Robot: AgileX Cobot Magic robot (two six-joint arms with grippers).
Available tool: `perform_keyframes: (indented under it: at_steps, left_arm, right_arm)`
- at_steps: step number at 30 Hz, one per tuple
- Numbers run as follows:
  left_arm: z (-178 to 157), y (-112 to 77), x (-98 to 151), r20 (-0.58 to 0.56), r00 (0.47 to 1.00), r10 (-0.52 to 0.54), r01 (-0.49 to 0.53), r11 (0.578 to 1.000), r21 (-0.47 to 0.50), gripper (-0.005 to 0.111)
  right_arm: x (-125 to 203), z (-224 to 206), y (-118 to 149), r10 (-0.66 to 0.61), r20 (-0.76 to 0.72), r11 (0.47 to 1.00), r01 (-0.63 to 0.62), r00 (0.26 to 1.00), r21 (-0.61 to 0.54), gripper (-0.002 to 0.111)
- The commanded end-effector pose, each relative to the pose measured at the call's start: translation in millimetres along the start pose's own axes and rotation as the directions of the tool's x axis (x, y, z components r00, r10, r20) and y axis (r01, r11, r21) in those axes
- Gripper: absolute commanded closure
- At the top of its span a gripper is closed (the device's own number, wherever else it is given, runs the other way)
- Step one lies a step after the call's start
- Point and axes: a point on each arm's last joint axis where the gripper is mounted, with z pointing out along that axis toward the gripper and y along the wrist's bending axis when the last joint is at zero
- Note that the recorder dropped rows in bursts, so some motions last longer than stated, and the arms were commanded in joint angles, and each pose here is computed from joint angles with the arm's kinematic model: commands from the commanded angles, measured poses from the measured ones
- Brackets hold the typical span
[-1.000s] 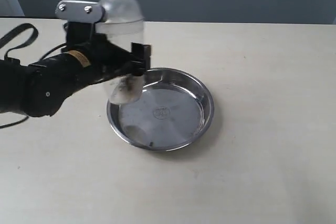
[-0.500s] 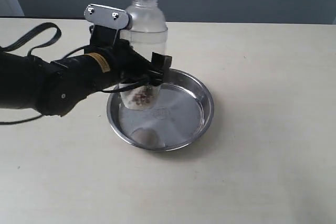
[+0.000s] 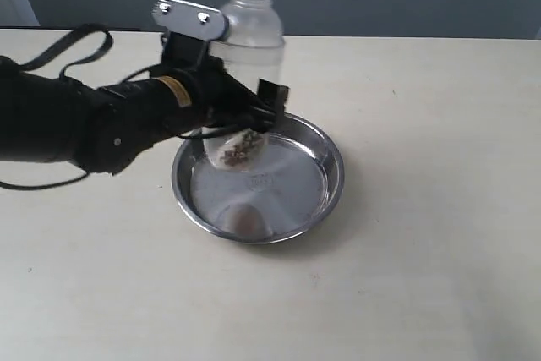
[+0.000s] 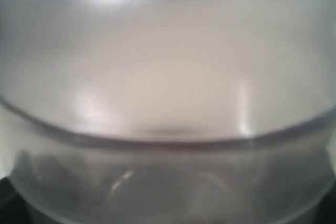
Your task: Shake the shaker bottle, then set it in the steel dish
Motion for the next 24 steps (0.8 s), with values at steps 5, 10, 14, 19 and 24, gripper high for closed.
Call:
perform_keyframes:
  at_steps: [5, 10, 14, 19, 24]
  left_arm:
    - [-37, -28.2, -76, 0.301, 0.943, 0.144, -0.185, 0.977, 0.110, 0.106]
    - [4, 6.3, 6, -0.018, 1.000, -0.019, 0.019, 1.000, -0.010, 0.106]
    - [-36, -25.5, -79, 0.428, 0.892, 0.148, -0.216, 0.970, 0.115, 0.106]
    - [-43, -18.8, -84, 0.283, 0.942, 0.182, -0.210, 0.975, 0.072, 0.106]
    - [-3, -3.4, 0, 0.037, 0.999, 0.016, -0.017, 0.999, 0.039, 0.106]
  right_arm:
    - [0, 0, 0, -0.005, 0.012, 1.000, 0.005, 1.000, -0.003, 0.109]
    - [0, 0, 0, -0.005, 0.012, 1.000, 0.005, 1.000, -0.003, 0.109]
    - [0, 0, 0, -0.005, 0.012, 1.000, 0.005, 1.000, -0.003, 0.109]
    - [0, 0, 0, -0.005, 0.012, 1.000, 0.005, 1.000, -0.003, 0.109]
    - [0, 0, 0, -0.005, 0.012, 1.000, 0.005, 1.000, -0.003, 0.109]
